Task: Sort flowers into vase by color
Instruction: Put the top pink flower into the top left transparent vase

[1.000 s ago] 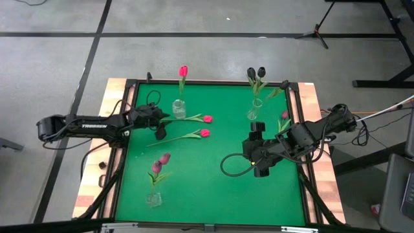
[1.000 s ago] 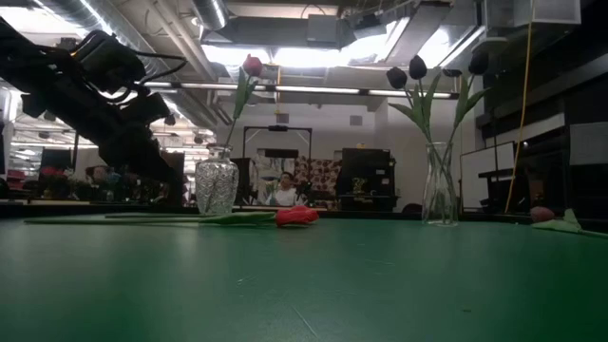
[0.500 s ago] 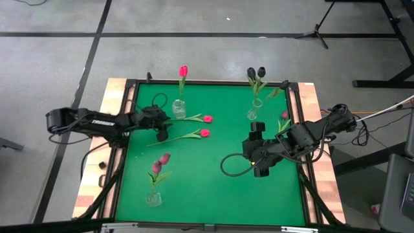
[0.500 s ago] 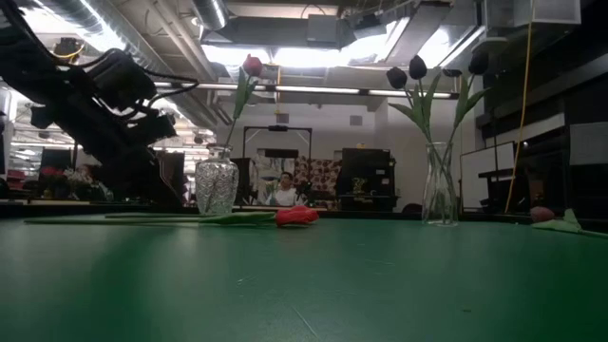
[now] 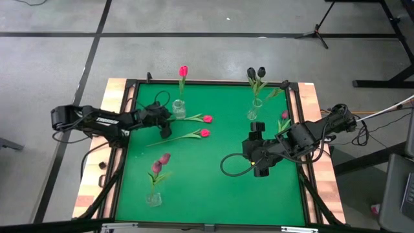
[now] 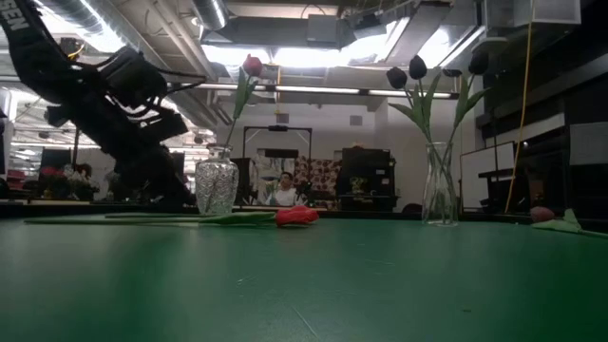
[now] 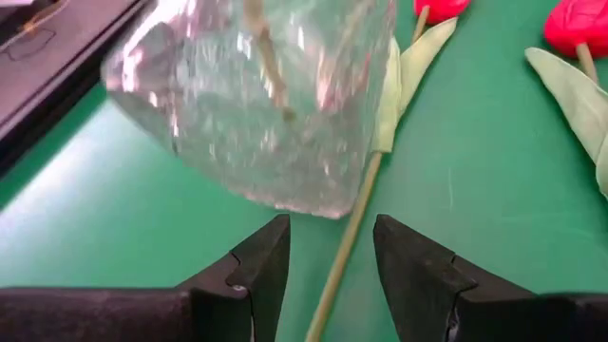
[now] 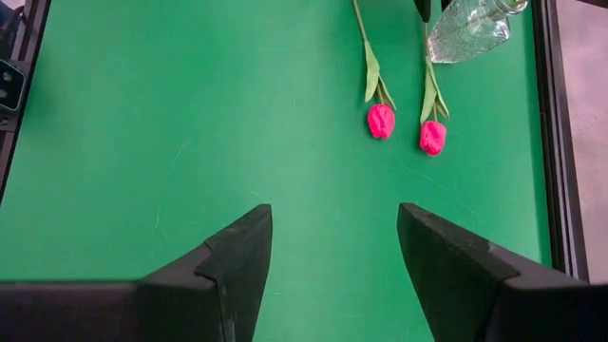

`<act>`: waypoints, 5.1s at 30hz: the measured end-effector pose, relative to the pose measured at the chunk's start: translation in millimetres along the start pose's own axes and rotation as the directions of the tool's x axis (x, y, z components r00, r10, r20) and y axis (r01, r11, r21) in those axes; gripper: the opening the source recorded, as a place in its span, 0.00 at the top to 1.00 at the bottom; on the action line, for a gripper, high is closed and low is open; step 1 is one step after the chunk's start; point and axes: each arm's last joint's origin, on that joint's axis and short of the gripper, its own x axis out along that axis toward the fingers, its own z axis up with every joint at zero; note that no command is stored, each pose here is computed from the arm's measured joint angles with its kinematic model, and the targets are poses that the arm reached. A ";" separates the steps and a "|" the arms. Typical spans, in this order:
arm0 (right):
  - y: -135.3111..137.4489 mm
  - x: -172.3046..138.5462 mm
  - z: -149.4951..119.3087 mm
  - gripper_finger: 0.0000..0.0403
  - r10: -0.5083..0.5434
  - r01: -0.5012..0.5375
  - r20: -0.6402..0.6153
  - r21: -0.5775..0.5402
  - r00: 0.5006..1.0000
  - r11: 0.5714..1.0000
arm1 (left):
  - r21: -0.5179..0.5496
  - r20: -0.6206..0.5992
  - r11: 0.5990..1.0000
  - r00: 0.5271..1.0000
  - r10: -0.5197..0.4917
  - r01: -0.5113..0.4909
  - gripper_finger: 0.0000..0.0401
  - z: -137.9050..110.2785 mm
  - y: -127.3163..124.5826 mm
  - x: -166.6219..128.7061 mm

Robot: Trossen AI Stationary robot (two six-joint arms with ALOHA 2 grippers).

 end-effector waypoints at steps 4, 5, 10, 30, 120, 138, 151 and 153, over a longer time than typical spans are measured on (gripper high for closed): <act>0.0 0.0 0.0 0.44 0.000 0.000 0.000 0.000 1.000 1.000 | 0.020 -0.011 1.000 1.000 -0.019 0.020 0.62 4.8 3.0 1.0; 0.0 0.0 0.0 0.44 0.000 0.000 0.000 0.000 1.000 1.000 | 0.016 -0.015 0.999 0.999 -0.031 0.031 0.62 4.5 3.8 1.2; 0.0 0.0 0.0 0.44 0.000 0.000 0.000 0.002 1.000 1.000 | 0.036 -0.039 0.999 0.999 -0.026 0.027 0.62 1.5 8.3 2.9; -0.4 0.0 0.4 0.44 -0.015 0.015 0.007 0.007 1.000 1.000 | 0.031 -0.084 0.995 0.992 -0.095 0.098 0.73 -8.6 3.0 23.1; -67.1 19.7 68.5 0.44 -0.081 0.082 0.491 0.021 0.867 0.996 | -0.079 0.974 0.957 0.227 0.014 0.278 1.00 109.2 -47.6 -106.0; -112.6 139.7 122.6 0.44 -0.063 0.054 0.693 0.036 0.718 0.998 | -0.057 0.965 0.968 0.262 -0.010 0.245 1.00 104.7 -64.6 -113.6; -132.7 94.6 112.0 0.44 -0.112 0.097 0.692 0.061 0.713 0.993 | -0.059 0.958 0.974 0.285 -0.005 0.217 1.00 103.0 -68.7 -114.9; -133.0 83.5 106.8 0.44 -0.106 0.093 0.676 0.055 0.729 0.994 | -0.069 0.957 0.971 0.290 0.000 0.228 1.00 102.6 -69.9 -115.9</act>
